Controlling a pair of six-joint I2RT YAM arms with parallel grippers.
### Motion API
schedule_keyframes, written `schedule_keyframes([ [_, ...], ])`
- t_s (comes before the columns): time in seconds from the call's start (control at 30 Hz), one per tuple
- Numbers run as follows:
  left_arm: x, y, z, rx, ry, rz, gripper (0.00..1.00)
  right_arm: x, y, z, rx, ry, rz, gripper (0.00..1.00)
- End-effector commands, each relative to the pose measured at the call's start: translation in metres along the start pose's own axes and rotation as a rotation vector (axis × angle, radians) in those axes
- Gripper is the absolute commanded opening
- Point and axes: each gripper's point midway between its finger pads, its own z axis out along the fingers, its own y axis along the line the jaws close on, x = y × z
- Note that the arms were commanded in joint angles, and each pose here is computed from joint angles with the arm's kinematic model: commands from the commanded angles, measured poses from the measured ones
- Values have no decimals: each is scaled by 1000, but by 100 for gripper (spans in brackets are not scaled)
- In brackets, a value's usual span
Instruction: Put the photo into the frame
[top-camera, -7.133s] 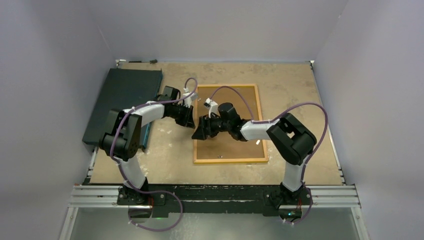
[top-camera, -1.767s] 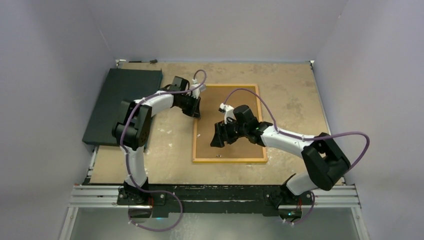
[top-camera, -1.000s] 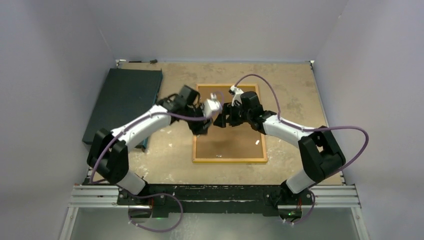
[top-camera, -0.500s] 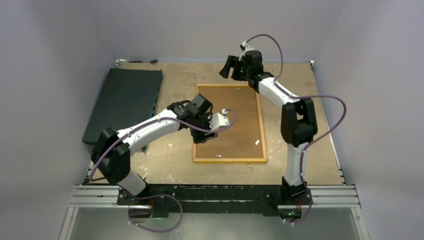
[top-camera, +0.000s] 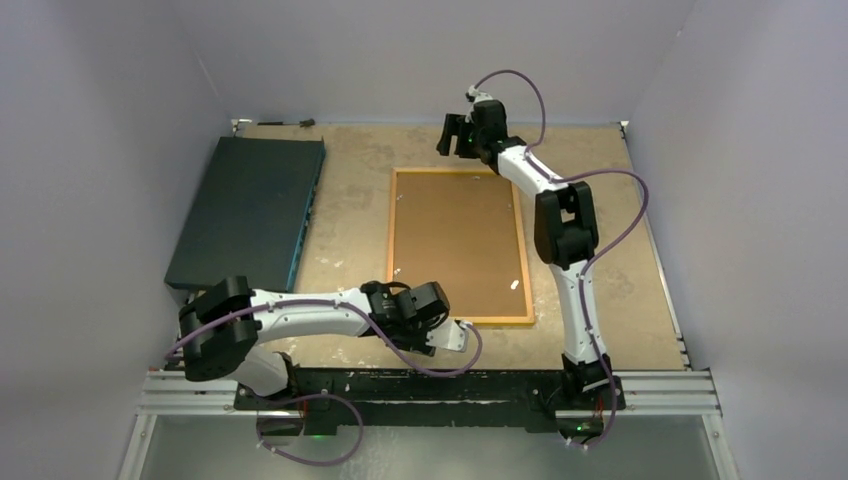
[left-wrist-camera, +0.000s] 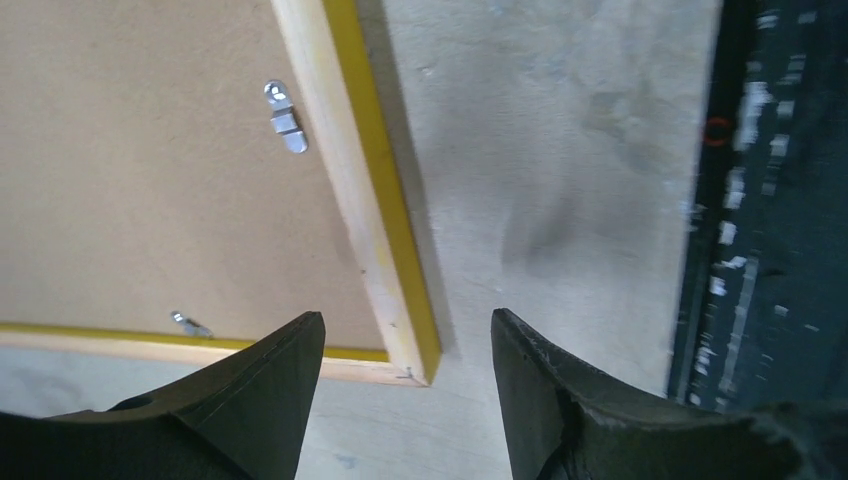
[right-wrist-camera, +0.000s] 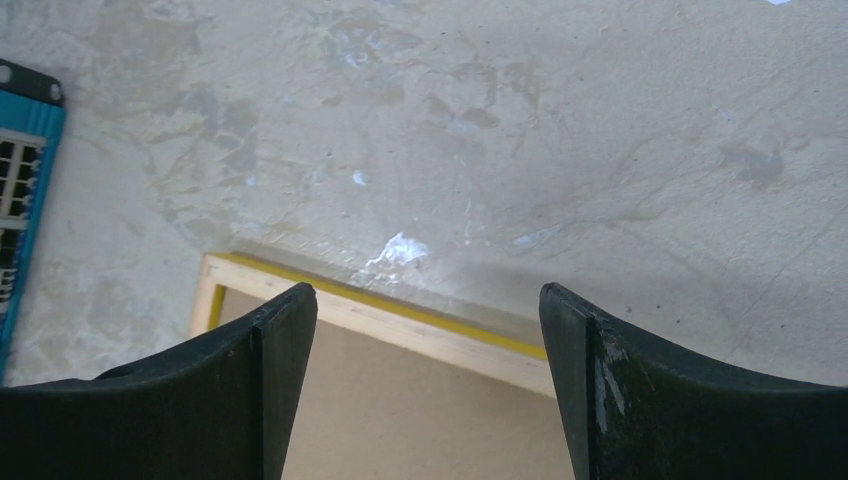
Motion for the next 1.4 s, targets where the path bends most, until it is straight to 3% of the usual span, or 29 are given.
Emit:
schedule_keyframes([
  [0.0,-1,44,-6,-280,16,47,61,-24,-8,3,35,-62,-41,84],
  [0.2,22,58,-9,-425,61,79,61,-4,-33,17,76,-22,-40,84],
  [0.53,59,85,-21,-505,113,-29,61,39,-66,7,111,59,7,83],
  [0.8,109,131,-25,-599,156,-167,58,65,-81,-38,200,57,86,80],
  [1.03,137,155,-27,-627,156,-296,57,88,-110,-98,423,28,176,79],
  [1.2,135,172,-59,-541,35,-374,56,102,-129,-110,533,52,179,82],
  [1.37,130,115,-74,-315,-52,-206,57,92,-125,-104,516,38,172,84],
])
